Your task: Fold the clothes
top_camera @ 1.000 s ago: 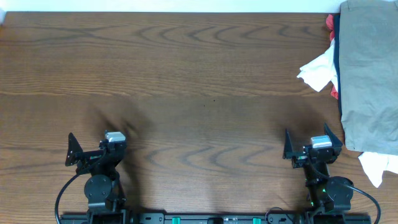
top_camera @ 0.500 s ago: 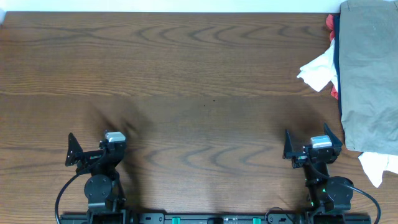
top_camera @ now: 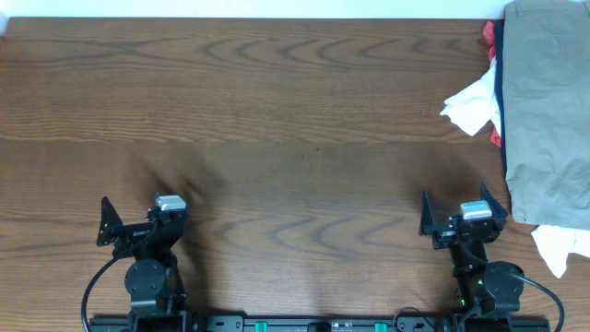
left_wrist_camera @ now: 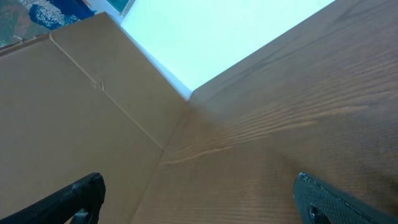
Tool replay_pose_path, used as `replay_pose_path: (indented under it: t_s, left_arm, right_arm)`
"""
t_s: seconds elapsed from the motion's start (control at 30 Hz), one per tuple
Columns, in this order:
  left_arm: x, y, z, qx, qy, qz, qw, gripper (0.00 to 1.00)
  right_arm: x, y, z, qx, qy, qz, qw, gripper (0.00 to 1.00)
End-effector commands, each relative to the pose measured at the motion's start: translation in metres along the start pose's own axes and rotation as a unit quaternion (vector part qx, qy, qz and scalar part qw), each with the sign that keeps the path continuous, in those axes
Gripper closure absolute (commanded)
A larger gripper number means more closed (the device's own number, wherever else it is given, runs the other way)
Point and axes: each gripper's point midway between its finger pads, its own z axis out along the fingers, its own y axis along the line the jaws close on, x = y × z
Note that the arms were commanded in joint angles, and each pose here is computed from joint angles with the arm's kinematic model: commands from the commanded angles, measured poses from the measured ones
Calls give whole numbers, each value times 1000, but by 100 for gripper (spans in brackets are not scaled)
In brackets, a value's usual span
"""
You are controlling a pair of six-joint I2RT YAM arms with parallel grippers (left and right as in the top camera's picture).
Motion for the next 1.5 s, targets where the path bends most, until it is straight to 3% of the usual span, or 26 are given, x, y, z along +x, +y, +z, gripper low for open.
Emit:
replay_pose_path:
  t_s: [0.0, 0.47, 1.07, 1.23, 1.37, 1.47]
  left_arm:
    - [15, -6, 1, 3, 26, 11, 1000, 2]
    - [15, -7, 1, 4, 26, 11, 1000, 2]
    - [12, -6, 1, 4, 19, 10, 1000, 2]
    - [-9, -40, -3, 99, -46, 9, 994, 2]
    - [-27, -60, -11, 165, -90, -57, 980, 2]
    - [-32, -59, -12, 178, -78, -178, 965, 2]
  right_arm:
    - [0, 2, 0, -3, -1, -11, 1000, 1]
    - [1, -3, 0, 12, 2, -21, 1000, 1]
    - [-37, -8, -3, 21, -76, -19, 997, 1]
    - [-40, -8, -3, 22, -81, -16, 996, 1]
    - [-42, -9, -4, 21, -84, 6, 996, 1]
    - [-47, -9, -5, 19, -90, 29, 995, 1]
